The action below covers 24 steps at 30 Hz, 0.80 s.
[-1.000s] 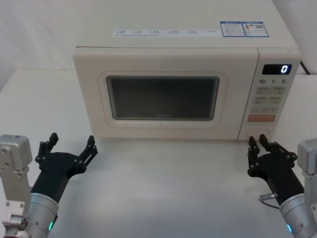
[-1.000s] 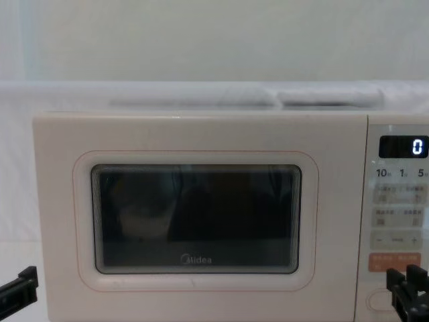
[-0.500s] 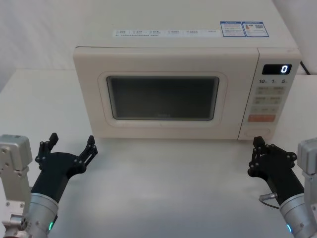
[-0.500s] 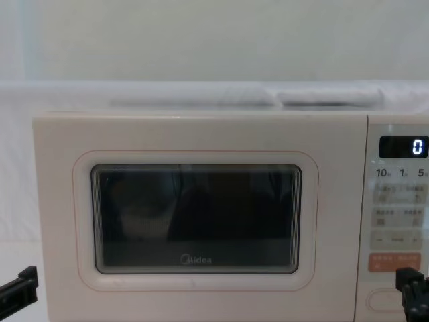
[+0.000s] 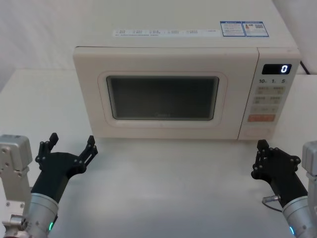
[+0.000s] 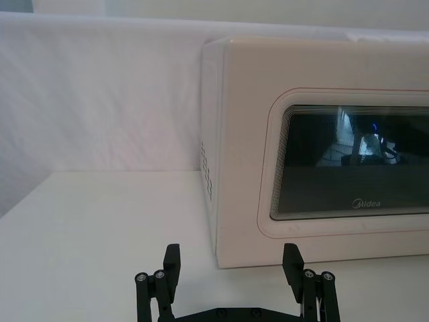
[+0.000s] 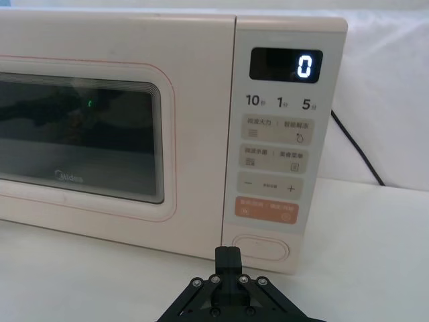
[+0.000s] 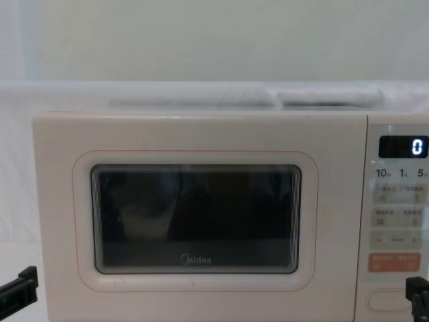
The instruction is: Press the button to open the microwave door with one hand; close the microwave door with the other hand.
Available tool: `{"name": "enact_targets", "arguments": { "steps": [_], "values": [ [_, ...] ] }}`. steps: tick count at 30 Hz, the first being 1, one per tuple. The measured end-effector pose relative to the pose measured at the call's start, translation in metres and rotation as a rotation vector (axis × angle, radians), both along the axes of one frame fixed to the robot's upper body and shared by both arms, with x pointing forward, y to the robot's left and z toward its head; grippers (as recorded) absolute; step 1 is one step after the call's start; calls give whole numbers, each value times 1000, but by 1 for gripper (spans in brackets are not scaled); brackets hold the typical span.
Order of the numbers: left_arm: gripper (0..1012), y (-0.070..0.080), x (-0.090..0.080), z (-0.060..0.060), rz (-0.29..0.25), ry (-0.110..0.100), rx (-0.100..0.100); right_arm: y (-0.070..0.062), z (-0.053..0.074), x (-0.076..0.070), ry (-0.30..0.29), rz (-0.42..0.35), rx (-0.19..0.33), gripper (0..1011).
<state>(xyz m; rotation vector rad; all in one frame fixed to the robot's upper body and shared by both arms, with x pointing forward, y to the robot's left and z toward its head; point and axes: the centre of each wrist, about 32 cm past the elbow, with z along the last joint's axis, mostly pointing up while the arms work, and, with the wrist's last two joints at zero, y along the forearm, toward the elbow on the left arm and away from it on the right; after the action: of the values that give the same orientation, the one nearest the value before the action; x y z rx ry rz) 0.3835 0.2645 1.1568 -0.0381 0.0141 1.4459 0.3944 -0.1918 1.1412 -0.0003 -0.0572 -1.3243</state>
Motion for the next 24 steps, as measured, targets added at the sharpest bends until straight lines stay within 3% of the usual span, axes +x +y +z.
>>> {"name": "enact_targets", "arguments": {
  "steps": [24],
  "values": [
    [1001,0,0,0,0,0,0,-2,-13,34,63,24,2,0]
  ]
}}
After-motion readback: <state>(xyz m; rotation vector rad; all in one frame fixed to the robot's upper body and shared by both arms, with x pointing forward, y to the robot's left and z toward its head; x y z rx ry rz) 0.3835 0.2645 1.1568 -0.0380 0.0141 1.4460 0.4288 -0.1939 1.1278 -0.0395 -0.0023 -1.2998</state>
